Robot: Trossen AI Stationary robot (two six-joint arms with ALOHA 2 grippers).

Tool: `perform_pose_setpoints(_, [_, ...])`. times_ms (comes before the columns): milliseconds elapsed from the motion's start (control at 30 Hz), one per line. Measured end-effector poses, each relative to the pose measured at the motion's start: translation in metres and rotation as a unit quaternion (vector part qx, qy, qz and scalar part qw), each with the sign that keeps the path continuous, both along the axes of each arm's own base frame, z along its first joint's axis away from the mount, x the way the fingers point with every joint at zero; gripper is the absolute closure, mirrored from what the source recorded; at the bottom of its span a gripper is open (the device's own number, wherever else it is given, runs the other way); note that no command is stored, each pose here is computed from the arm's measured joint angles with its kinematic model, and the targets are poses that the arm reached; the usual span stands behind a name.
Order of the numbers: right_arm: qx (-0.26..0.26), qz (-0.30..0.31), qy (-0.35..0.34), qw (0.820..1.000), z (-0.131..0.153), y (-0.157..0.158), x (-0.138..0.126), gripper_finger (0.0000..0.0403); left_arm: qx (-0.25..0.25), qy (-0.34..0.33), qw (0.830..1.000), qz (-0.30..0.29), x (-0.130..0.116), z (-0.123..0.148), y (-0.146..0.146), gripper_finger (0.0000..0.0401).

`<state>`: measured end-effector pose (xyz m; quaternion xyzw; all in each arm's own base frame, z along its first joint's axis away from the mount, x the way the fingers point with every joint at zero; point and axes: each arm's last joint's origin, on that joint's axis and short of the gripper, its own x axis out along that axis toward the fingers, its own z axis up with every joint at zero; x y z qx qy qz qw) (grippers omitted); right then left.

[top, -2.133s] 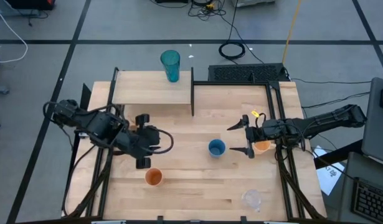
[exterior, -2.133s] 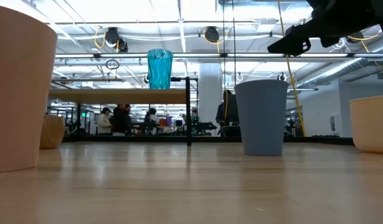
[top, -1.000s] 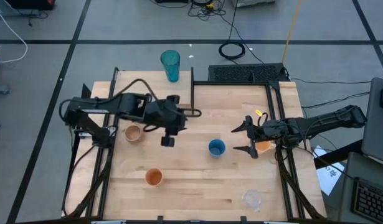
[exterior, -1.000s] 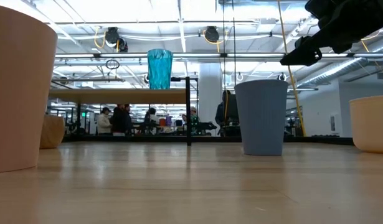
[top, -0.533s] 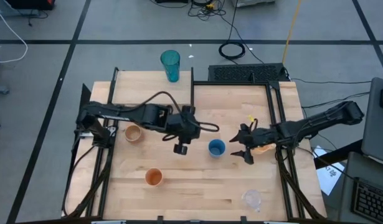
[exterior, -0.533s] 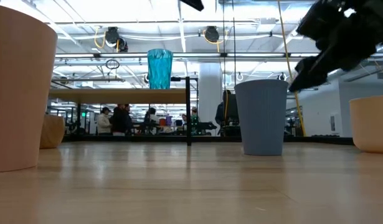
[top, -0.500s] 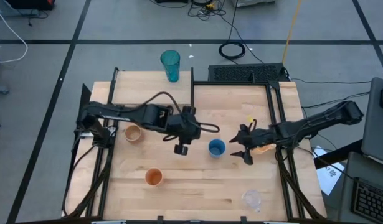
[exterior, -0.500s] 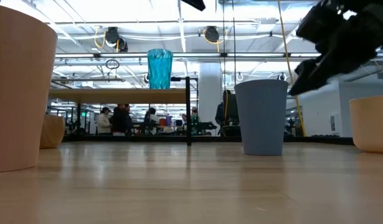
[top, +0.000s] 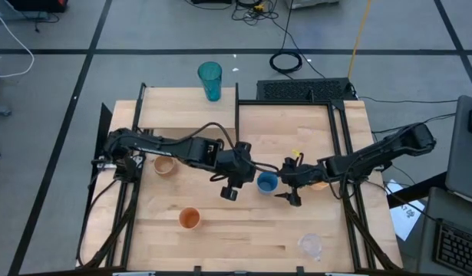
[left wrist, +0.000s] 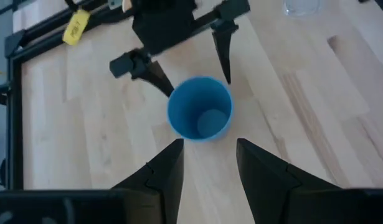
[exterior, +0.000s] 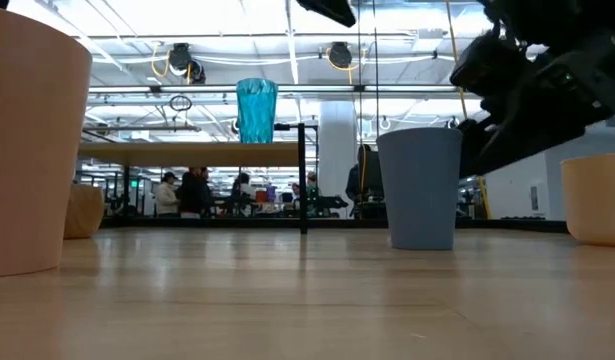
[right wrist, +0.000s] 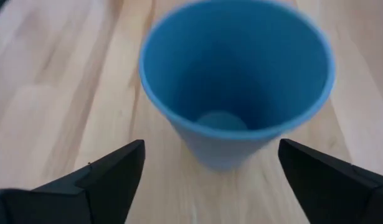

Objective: Stack small to large cups/mugs on shelf
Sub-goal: Put the blue cup on the shelf

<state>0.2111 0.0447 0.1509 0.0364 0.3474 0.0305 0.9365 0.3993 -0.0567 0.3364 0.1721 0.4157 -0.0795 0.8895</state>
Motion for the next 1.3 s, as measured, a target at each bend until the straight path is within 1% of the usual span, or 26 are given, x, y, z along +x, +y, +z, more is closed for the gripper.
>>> perform_pose_setpoints(100, [-0.004,0.003,-0.005,1.0,-0.004,0.0,0.005,0.0018,0.0,0.011,1.0,0.001,0.0,-0.004,-0.002,0.0251])
perform_pose_setpoints(233, [-0.012,0.014,-0.027,0.999,-0.006,0.002,0.011,0.0008,0.002,0.006,1.0,0.0,0.0,-0.003,-0.005,0.0251])
perform_pose_setpoints(467, [-0.014,0.022,-0.066,0.998,-0.008,0.004,0.021,0.0007,0.023,0.003,1.0,0.009,-0.001,-0.003,-0.011,0.0251])
perform_pose_setpoints(667, [-0.018,0.028,-0.096,0.995,-0.016,0.006,0.032,0.0007,0.025,0.003,1.0,0.006,-0.001,-0.003,-0.014,0.0251])
perform_pose_setpoints(933, [-0.026,0.034,-0.106,0.993,-0.028,0.008,0.039,0.0005,0.025,0.002,1.0,0.004,-0.002,-0.003,-0.016,0.0251])
perform_pose_setpoints(1300, [-0.032,0.038,-0.121,0.991,-0.034,0.008,0.044,0.0009,0.032,0.001,0.999,0.01,-0.002,-0.003,-0.015,0.0251])
